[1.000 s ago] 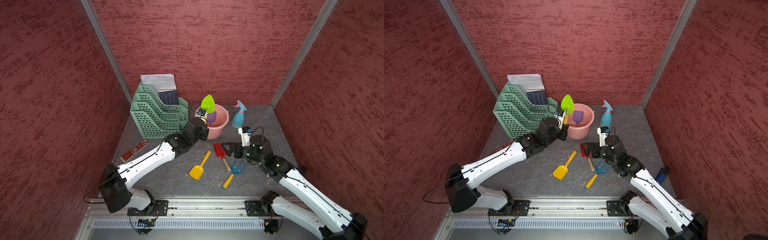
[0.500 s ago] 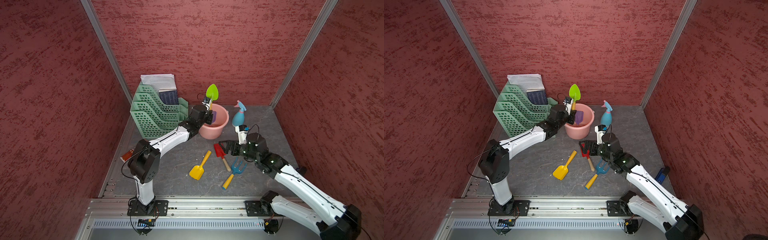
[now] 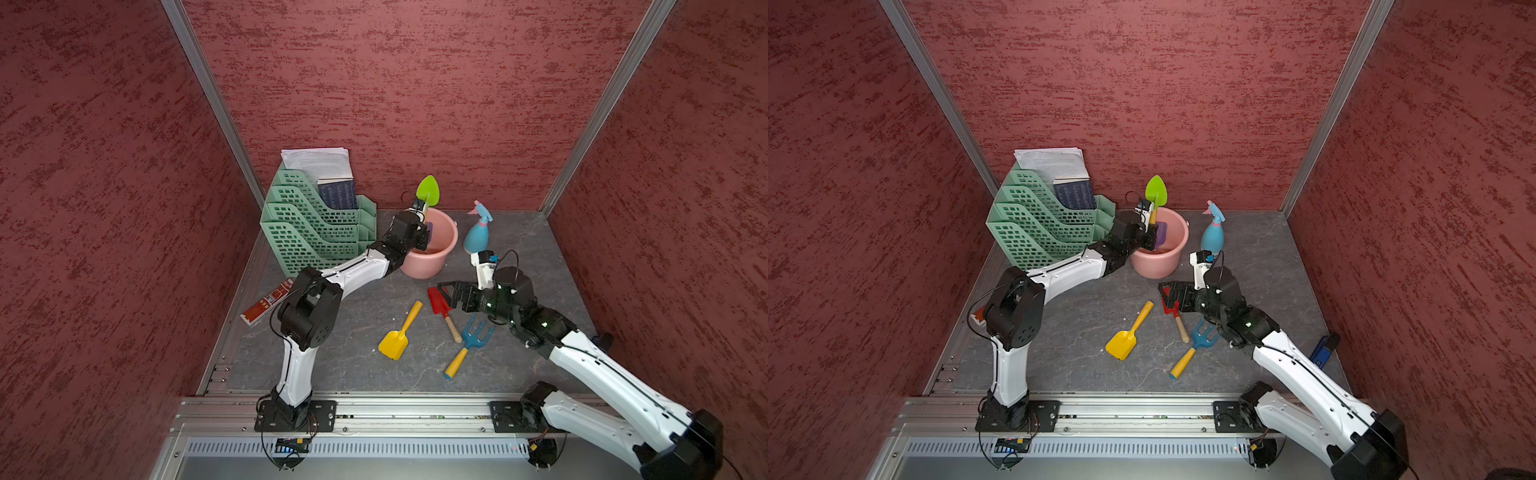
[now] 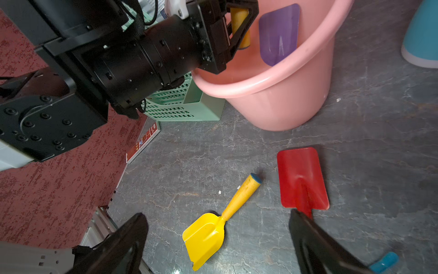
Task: Organize the gardening tools
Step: Place the gardening tool in the container.
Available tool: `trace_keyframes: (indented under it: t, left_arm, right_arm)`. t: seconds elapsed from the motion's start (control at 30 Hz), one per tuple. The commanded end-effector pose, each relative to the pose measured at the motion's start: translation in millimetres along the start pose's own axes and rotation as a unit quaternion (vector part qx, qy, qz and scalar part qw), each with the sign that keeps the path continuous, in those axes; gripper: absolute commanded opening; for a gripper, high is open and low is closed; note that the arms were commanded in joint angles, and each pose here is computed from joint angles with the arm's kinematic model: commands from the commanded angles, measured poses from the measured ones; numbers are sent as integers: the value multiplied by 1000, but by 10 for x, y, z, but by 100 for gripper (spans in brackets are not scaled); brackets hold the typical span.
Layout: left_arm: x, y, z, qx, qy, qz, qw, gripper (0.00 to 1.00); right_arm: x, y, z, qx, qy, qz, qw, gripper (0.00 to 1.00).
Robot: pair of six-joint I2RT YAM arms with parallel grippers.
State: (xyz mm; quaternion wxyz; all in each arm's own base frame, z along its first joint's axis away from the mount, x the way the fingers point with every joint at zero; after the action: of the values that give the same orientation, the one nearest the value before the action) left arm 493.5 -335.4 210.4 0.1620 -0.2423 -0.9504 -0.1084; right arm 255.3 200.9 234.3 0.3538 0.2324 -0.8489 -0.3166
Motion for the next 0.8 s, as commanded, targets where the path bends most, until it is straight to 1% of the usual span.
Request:
trace_keyframes:
  t: [0.0,0.03,0.1,0.13,0.2,0.3,0.4,0.57,0.7,0.77]
  left_arm:
    - [-23,11,-134,9,-30,1,1000,42]
    - [-11,0,-140,8,-31,3,999,48]
    - [16,-7,-154,3,-34,2,999,66]
    - [30,0,-166,1,-35,1,999,71]
    - [74,8,-202,0,-38,-2,999,85]
    - [183,-7,-275,-2,-47,-3,999,99]
    - [346,-65,-352,-10,-58,4,998,100]
    - [765,-218,-437,-18,-64,28,997,100]
    - [1101,-353,-315,-13,-37,47,998,100]
    - [1276,-390,-171,1,-11,56,998,100]
  right_arm:
    - [17,-17,-21,1,-9,7,1000,98]
    - [15,-34,-15,0,-9,11,1000,98]
    - [15,-78,-7,-7,-9,21,1000,98]
    - [12,-93,9,-10,-7,23,1000,98]
    - [16,-121,31,-18,-2,30,999,98]
    - [31,-186,107,-33,15,47,998,98]
    - [62,-288,234,-48,43,73,995,98]
    - [210,-535,526,-68,98,132,984,98]
    - [333,-670,770,-90,129,154,975,98]
    - [367,-750,905,-93,145,168,971,98]
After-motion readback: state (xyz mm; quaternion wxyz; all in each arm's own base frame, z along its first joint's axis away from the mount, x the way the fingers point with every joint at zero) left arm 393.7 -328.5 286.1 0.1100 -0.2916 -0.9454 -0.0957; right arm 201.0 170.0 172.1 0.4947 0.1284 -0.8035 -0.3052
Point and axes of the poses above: each gripper's point midway between its finger pads, its own x axis back along the fingers, its own y axis along the line the jaws close on, z = x × y, the point moved 1 cm from there along x, back along the fingers, and after that the axes turned 12 degrees about -x, right-handed, at the moved point
